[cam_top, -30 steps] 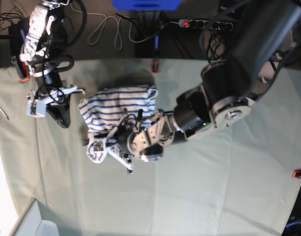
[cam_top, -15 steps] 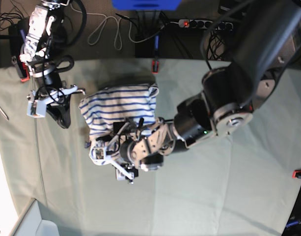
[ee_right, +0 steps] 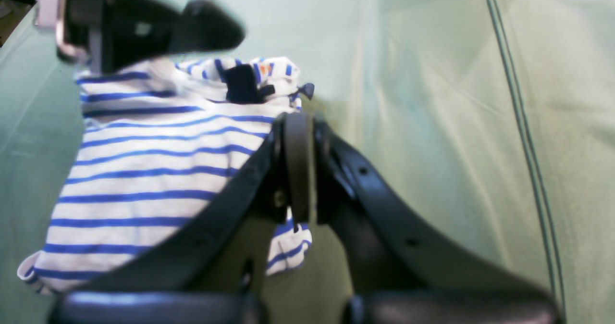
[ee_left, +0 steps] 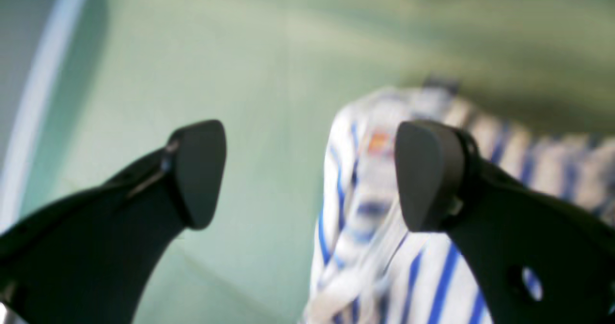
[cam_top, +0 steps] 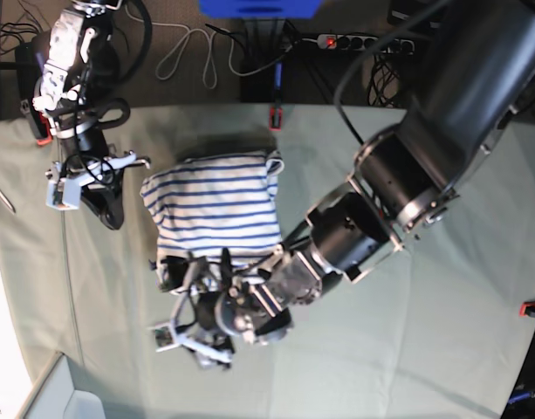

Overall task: Layout the t-shirt on the table in an organized manner, then fold the t-shirt properly
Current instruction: 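Flatten and square the bundle with the left gripper while right withdraws, then smooth the bundle edge with the right gripper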

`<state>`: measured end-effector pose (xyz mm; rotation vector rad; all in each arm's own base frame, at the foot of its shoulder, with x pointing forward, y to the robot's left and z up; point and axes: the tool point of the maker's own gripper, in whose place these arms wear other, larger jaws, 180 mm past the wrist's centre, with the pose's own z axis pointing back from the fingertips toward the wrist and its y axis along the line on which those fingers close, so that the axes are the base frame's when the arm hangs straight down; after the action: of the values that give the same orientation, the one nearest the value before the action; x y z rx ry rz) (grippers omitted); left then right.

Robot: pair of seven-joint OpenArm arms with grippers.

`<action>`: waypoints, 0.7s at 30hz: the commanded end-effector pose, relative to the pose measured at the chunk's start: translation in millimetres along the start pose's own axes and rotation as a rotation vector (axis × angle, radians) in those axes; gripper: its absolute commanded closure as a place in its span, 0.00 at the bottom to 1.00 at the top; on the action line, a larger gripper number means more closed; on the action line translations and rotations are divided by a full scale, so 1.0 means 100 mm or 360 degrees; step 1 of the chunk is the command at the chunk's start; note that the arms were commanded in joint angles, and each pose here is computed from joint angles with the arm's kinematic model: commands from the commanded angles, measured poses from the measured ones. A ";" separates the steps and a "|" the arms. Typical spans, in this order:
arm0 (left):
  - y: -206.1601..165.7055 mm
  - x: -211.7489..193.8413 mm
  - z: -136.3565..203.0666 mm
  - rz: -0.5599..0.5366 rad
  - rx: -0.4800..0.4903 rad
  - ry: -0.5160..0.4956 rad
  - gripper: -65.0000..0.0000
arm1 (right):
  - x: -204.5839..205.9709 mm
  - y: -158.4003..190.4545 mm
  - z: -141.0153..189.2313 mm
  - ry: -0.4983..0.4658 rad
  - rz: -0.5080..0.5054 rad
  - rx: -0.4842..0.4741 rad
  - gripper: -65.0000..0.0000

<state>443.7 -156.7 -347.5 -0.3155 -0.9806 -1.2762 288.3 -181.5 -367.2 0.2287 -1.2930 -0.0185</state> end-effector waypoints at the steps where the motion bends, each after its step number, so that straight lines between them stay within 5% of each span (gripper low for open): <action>1: 0.18 0.24 0.08 -0.0021 0.0054 -0.0104 0.19 | 0.16 0.00 0.00 -0.0089 0.0012 0.0015 1.00; 6: 0.27 0.21 0.29 0.0047 0.0119 -0.0071 0.19 | 0.10 0.00 0.05 -0.0062 0.0010 0.0011 1.00; 10: 0.60 -0.02 0.73 0.0303 0.0312 -0.0082 0.19 | 0.13 0.02 0.11 -0.0067 0.0035 0.0014 1.00; 15: 0.76 -0.73 1.49 0.0729 0.0617 -0.0054 0.19 | 0.24 0.10 0.13 -0.0107 0.0062 0.0039 1.00; 21: 0.53 -1.62 2.51 0.1038 0.0968 0.0124 0.19 | 0.06 0.30 0.19 -0.0037 0.0042 0.0120 1.00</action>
<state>379.2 140.6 -322.5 -0.0893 -0.9895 -0.3572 263.0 -153.9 -366.5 0.2682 -1.2609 0.0494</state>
